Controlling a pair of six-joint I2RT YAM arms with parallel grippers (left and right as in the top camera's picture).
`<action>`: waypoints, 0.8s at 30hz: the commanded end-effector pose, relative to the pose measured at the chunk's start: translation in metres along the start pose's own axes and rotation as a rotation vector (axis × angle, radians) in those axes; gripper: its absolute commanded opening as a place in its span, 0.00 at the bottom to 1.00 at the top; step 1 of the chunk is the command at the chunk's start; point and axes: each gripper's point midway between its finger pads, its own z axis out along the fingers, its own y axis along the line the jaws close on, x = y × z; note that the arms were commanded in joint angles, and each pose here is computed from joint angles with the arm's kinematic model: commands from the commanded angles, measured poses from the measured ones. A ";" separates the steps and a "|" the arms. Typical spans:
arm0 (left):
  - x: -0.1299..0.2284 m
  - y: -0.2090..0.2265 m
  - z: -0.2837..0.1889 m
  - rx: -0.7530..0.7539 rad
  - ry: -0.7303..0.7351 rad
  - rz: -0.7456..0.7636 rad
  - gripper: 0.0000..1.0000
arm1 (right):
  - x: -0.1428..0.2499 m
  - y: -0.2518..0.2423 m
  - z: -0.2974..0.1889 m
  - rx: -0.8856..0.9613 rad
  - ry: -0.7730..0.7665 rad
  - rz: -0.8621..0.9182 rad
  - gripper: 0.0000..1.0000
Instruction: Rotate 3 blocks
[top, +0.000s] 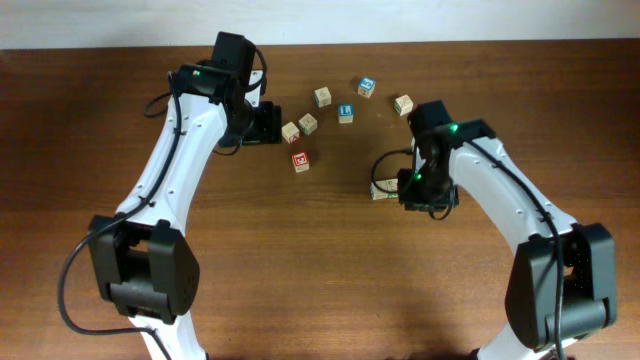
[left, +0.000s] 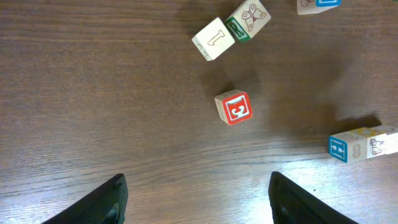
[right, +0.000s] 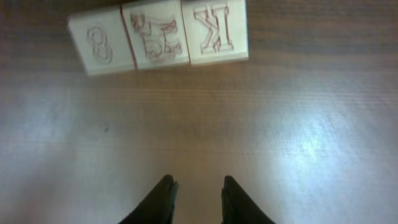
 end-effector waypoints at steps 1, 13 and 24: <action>-0.003 -0.002 0.003 0.002 -0.008 0.007 0.72 | 0.003 -0.004 0.015 -0.004 -0.019 0.022 0.27; -0.004 -0.002 0.003 0.002 -0.011 0.007 0.73 | -0.020 -0.002 0.046 -0.017 -0.090 0.014 0.26; -0.004 -0.002 0.003 0.002 -0.011 0.007 0.73 | -0.032 -0.005 0.045 0.008 -0.140 -0.003 0.27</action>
